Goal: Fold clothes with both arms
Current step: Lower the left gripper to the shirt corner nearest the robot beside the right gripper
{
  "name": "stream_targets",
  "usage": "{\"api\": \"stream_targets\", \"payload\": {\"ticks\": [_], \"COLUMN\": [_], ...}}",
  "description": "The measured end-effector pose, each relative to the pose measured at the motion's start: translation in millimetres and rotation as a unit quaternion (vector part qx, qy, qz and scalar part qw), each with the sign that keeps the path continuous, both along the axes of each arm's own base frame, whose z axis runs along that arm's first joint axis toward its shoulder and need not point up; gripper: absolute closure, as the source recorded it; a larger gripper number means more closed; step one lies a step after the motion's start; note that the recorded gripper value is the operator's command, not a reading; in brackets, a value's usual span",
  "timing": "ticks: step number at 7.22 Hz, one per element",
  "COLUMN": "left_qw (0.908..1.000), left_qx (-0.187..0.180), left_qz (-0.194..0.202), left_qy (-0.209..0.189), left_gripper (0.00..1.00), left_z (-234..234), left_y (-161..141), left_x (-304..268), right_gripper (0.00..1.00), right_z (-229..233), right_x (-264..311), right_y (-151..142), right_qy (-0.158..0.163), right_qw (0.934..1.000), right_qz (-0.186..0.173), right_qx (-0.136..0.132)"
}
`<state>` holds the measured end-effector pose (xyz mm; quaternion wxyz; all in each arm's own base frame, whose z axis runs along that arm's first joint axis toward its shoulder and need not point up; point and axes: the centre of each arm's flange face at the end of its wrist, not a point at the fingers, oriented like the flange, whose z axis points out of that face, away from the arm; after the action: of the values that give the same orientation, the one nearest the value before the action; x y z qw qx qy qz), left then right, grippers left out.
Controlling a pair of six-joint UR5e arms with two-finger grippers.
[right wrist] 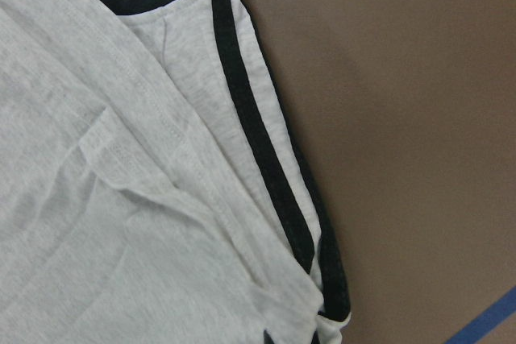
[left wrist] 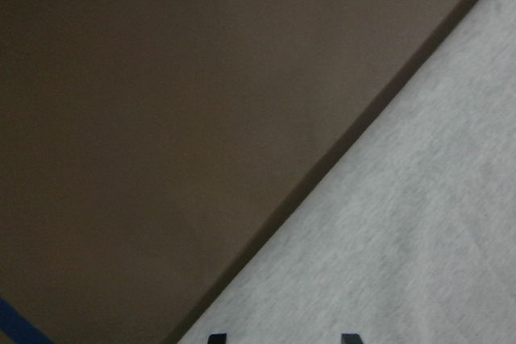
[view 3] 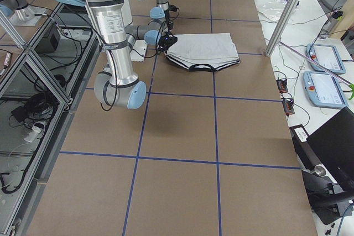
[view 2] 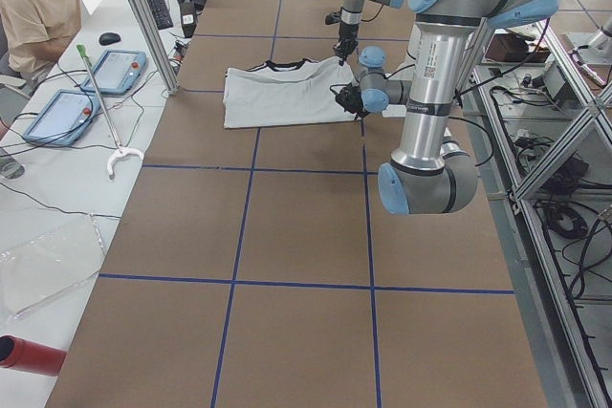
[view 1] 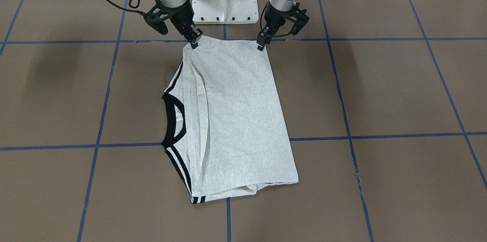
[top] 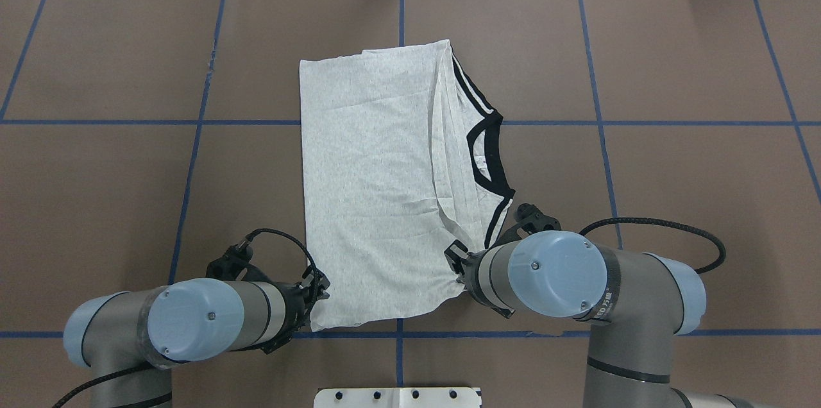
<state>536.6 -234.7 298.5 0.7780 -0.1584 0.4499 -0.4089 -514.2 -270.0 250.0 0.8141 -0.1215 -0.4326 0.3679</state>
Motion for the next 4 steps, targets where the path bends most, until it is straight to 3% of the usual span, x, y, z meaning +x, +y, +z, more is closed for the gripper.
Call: {"api": "stream_targets", "payload": {"ticks": [3, 4], "left_qw": [0.9999, 0.9999], "left_qx": [-0.008, -0.008], "left_qz": [0.007, 0.007], "left_qy": [-0.008, -0.007], "left_gripper": [0.56, 0.75], "left_z": [5.9, 4.8], "left_y": [11.8, 12.2], "left_x": [8.3, 7.9], "right_gripper": [1.00, 1.00], "right_z": [0.9, 0.6], "right_x": [-0.6, -0.7], "right_y": [0.8, 0.9], "right_qy": [0.001, 0.001], "right_qw": [1.0000, 1.0000], "right_qz": [-0.001, -0.001], "right_qx": [0.000, 0.000]}}
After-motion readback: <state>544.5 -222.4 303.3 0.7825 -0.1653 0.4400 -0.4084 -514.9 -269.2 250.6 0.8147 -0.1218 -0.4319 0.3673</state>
